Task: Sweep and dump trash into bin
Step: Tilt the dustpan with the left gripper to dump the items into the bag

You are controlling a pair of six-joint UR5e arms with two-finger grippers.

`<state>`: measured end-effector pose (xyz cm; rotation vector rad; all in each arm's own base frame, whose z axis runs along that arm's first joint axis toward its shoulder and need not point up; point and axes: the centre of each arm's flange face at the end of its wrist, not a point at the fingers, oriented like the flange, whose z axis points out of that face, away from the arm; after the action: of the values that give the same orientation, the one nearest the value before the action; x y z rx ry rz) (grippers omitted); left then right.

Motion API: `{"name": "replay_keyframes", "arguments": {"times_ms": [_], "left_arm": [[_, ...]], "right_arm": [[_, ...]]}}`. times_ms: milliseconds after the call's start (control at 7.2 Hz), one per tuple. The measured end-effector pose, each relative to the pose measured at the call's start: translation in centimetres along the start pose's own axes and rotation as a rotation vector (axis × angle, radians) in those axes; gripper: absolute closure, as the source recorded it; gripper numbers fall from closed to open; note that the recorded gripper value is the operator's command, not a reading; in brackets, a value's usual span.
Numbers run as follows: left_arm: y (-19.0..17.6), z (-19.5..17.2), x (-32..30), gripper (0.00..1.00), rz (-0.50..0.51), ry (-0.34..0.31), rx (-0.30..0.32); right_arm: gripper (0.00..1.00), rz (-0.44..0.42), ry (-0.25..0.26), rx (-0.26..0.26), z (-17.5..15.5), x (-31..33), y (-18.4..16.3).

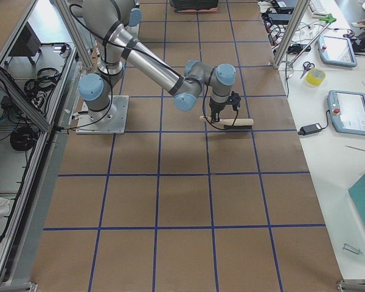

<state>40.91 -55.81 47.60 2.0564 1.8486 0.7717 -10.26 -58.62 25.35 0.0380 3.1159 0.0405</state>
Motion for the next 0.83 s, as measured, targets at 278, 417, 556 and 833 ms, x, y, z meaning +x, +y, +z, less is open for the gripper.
{"name": "replay_keyframes", "arguments": {"times_ms": [278, 417, 556, 833], "left_arm": [[-1.3, -0.9, -1.8, 1.0, 0.072, 0.016, -0.076], [-1.4, -0.8, -2.4, 1.0, 0.096, 0.015, -0.097], [-1.3, -0.7, -2.7, 1.0, 0.108, 0.01, -0.105], [-1.2, -1.0, -3.0, 1.0, 0.113, -0.031, -0.093]], "right_arm": [[1.0, 0.003, -0.003, -0.001, -0.1, -0.3, 0.0], [1.0, 0.001, -0.004, -0.003, -0.2, -0.4, 0.1], [1.0, -0.004, -0.006, -0.006, -0.2, -0.6, 0.1], [1.0, -0.01, -0.01, -0.014, 0.0, -0.7, 0.3]]}}
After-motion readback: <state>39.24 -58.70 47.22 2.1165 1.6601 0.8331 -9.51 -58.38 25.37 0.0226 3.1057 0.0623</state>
